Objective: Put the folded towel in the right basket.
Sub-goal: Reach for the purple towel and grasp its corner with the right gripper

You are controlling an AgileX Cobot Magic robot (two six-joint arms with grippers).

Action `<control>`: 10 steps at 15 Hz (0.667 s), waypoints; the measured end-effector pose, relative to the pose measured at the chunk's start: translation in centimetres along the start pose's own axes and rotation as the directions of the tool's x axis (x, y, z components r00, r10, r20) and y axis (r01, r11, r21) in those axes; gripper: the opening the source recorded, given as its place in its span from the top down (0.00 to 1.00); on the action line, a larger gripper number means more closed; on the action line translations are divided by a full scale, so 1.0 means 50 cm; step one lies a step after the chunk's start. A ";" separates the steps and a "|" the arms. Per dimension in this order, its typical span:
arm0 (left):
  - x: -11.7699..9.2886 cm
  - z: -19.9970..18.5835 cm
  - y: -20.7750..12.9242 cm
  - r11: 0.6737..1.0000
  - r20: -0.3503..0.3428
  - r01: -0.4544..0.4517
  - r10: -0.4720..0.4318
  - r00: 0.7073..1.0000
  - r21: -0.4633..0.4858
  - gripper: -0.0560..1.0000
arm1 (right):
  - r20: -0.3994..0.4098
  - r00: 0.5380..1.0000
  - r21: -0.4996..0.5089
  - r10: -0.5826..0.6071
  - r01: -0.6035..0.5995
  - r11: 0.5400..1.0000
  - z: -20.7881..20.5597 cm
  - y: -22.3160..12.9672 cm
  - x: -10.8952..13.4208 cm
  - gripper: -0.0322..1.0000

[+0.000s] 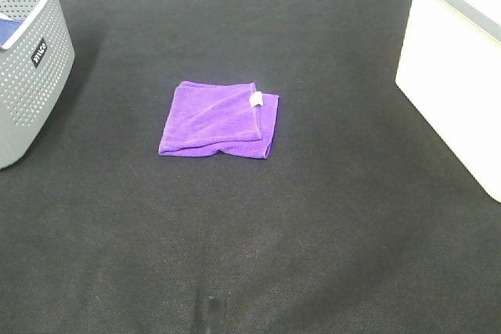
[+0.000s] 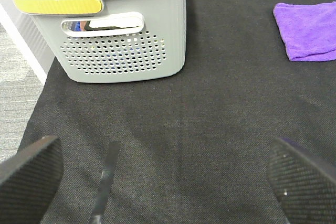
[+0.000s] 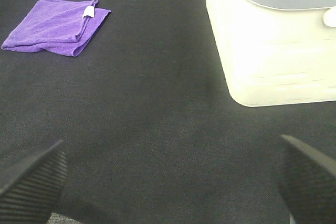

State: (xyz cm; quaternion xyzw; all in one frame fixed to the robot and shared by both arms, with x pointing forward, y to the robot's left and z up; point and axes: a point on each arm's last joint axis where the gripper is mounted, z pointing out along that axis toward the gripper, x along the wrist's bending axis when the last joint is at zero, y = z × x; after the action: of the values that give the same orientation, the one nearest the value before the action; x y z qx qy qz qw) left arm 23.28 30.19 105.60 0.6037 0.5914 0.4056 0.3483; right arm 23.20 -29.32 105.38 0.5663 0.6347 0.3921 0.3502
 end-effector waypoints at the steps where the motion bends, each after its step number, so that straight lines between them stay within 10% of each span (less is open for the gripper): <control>1: 0.000 0.000 0.000 1.000 0.000 0.000 0.000 1.000 0.000 0.01 | 0.000 1.000 0.000 0.000 0.000 1.000 0.000 0.000 0.000 0.02; 10: 0.000 0.000 0.000 1.000 0.000 0.000 0.000 1.000 0.000 0.01 | 0.000 1.000 0.000 0.000 0.000 1.000 0.000 0.000 0.000 0.02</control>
State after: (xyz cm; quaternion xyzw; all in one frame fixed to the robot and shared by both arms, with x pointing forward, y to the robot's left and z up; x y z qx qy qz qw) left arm 23.28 30.19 105.60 0.6037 0.5914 0.4056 0.3483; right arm 23.20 -29.32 105.38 0.5663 0.6347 0.3921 0.3502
